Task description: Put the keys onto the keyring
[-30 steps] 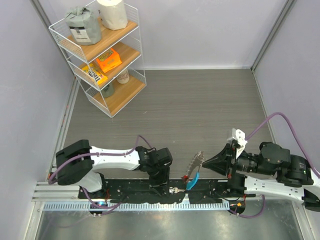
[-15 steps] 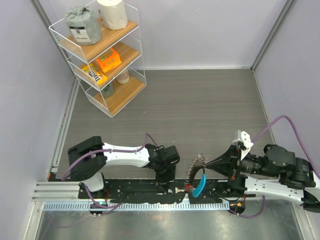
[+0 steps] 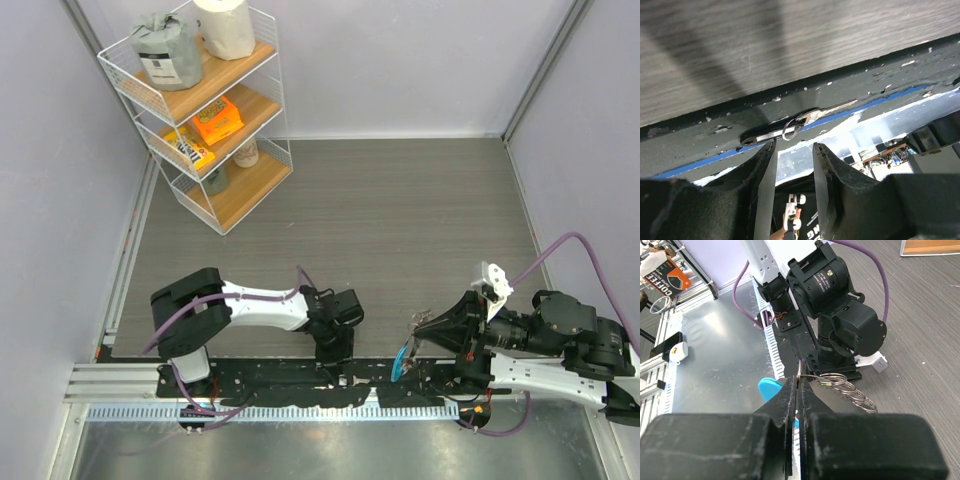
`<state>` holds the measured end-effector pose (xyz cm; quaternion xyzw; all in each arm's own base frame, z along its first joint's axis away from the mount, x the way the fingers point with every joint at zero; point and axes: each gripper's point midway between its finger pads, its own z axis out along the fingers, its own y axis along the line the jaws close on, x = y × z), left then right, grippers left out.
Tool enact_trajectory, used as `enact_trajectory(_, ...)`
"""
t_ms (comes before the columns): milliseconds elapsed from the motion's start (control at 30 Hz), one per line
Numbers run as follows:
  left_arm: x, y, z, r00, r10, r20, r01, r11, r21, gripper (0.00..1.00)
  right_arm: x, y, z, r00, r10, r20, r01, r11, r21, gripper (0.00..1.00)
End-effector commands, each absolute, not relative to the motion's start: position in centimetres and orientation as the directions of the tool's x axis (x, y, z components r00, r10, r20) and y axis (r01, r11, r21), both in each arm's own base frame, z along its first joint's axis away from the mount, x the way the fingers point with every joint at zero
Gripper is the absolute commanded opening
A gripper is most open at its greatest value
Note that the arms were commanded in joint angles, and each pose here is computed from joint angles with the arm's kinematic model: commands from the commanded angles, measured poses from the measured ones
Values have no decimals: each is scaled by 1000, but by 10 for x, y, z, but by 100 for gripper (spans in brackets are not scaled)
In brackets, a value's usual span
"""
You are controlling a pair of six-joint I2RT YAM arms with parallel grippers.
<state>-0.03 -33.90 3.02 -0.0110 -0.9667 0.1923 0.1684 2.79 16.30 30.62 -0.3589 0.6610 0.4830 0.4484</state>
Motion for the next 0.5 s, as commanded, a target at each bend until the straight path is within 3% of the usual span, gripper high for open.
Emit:
enact_trajectory(0,5,-353,38,-938,121,326,-30,906,-422,40,30,165,326,-320,34,-947,-912,259,318,6)
enact_trajectory(267,5,-349,29,-929,112,352,-44,912,-407,38,32,167,324,-308,22,-951,-916,264,303,6)
enact_trajectory(467,3,-349,24,-922,109,372,-56,912,-406,26,32,168,323,-307,21,-951,-917,262,302,6)
